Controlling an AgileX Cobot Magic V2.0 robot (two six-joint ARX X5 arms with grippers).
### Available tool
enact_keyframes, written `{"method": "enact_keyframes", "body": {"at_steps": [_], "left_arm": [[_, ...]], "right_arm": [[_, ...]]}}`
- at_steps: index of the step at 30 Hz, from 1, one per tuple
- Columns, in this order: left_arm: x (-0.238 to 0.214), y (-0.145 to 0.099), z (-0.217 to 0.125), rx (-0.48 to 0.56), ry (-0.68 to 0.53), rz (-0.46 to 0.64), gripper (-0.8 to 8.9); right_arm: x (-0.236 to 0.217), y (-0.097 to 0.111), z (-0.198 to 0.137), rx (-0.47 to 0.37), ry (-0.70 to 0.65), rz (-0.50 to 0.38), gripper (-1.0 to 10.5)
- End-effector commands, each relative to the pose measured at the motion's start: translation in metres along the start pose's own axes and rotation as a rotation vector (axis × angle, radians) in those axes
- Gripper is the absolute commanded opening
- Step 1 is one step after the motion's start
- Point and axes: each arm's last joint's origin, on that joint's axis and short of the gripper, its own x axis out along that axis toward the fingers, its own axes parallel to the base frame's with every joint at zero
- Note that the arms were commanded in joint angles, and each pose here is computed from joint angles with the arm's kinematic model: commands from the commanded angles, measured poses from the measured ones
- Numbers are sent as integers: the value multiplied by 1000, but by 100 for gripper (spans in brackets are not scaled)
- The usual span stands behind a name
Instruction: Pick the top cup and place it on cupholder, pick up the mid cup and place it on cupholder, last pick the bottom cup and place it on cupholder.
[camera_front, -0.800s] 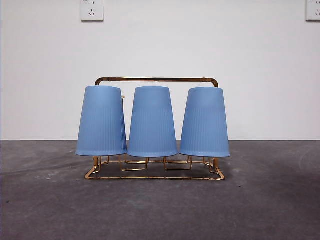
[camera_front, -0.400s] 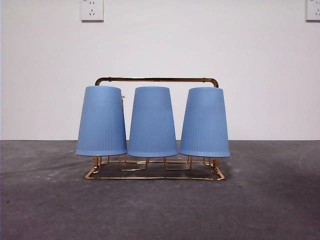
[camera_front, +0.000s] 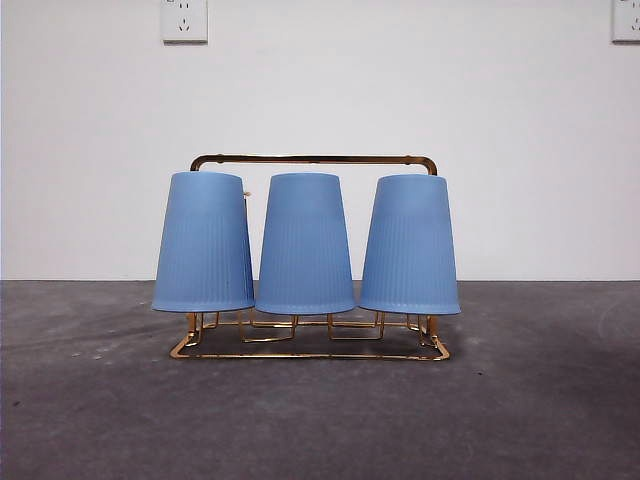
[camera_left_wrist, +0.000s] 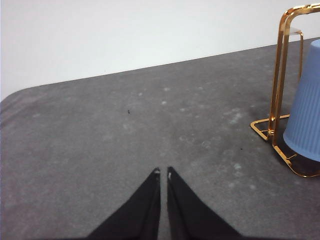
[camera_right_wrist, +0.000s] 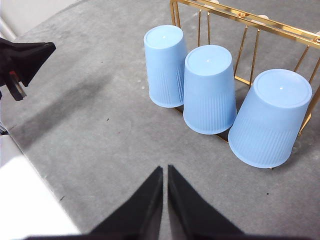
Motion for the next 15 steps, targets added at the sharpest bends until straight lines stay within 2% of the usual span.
{"method": "enact_keyframes", "body": {"at_steps": [1, 15], "left_arm": [[2, 0, -9, -44, 43, 7, 15], [1, 0, -10, -46, 51, 9, 15]], "right_arm": [[-1, 3, 3, 5, -13, 13, 8], [-1, 3, 3, 5, -13, 13, 8]]}}
